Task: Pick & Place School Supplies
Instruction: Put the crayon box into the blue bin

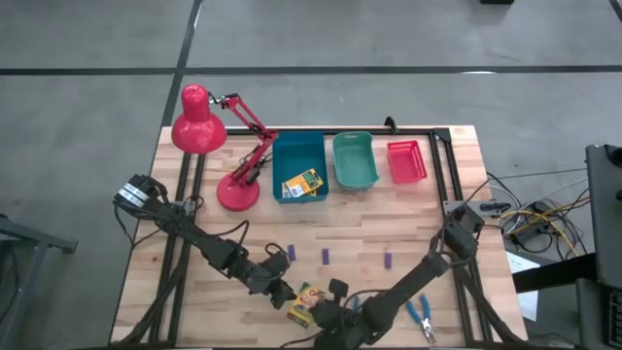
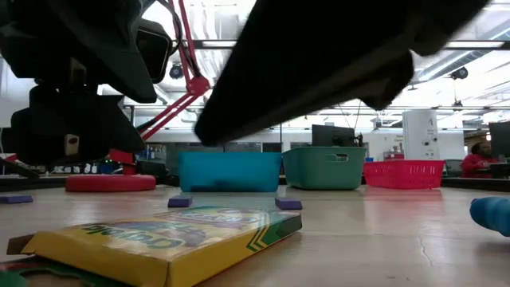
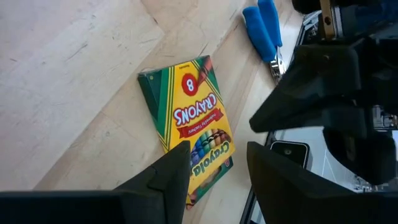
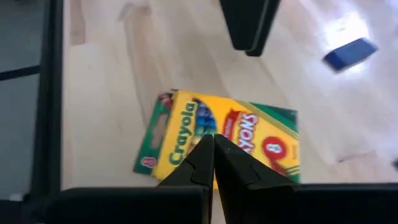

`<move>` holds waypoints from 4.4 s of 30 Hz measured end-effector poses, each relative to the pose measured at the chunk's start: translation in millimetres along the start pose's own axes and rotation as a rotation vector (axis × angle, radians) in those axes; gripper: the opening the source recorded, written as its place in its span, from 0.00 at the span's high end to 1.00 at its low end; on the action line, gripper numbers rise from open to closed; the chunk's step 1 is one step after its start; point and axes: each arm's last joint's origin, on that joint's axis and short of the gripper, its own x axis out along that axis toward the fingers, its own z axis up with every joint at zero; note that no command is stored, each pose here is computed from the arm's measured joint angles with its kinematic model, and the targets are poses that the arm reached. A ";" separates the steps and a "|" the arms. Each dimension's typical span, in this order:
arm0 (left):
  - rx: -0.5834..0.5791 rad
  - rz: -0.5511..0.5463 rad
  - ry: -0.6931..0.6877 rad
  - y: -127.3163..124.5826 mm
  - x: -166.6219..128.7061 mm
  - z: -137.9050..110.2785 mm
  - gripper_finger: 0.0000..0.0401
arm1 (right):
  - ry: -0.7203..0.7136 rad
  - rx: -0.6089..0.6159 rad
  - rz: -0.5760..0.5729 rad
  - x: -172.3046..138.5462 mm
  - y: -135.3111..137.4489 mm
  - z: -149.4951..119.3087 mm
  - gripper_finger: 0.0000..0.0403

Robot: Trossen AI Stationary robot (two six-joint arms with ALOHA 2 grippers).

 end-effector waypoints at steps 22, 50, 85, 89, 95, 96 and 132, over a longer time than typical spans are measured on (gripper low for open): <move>0.000 0.007 -0.021 0.6 0.1 1.8 0.59 | 0.049 0.123 -0.012 2.6 -5.3 -21.3 0.98; -0.001 0.011 -0.026 1.0 0.1 2.1 0.59 | -0.023 0.120 0.011 11.4 0.3 -22.6 0.98; -0.060 0.010 -0.019 1.3 0.2 2.7 0.59 | 0.119 0.089 0.071 19.0 -5.5 -22.6 0.98; -0.082 0.007 -0.005 1.2 0.2 2.1 0.59 | 0.121 0.088 0.072 18.9 -5.5 -22.9 0.98; -0.096 0.032 0.036 9.5 10.2 -2.8 0.59 | 0.124 0.085 0.071 18.8 -5.7 -23.3 0.98; -0.103 0.034 0.047 11.4 12.6 -3.8 0.59 | 0.125 0.085 0.070 18.8 -5.8 -23.4 0.98; -0.117 0.000 0.064 21.2 31.6 -5.6 0.59 | 0.131 0.069 0.062 19.1 -6.8 -24.7 0.98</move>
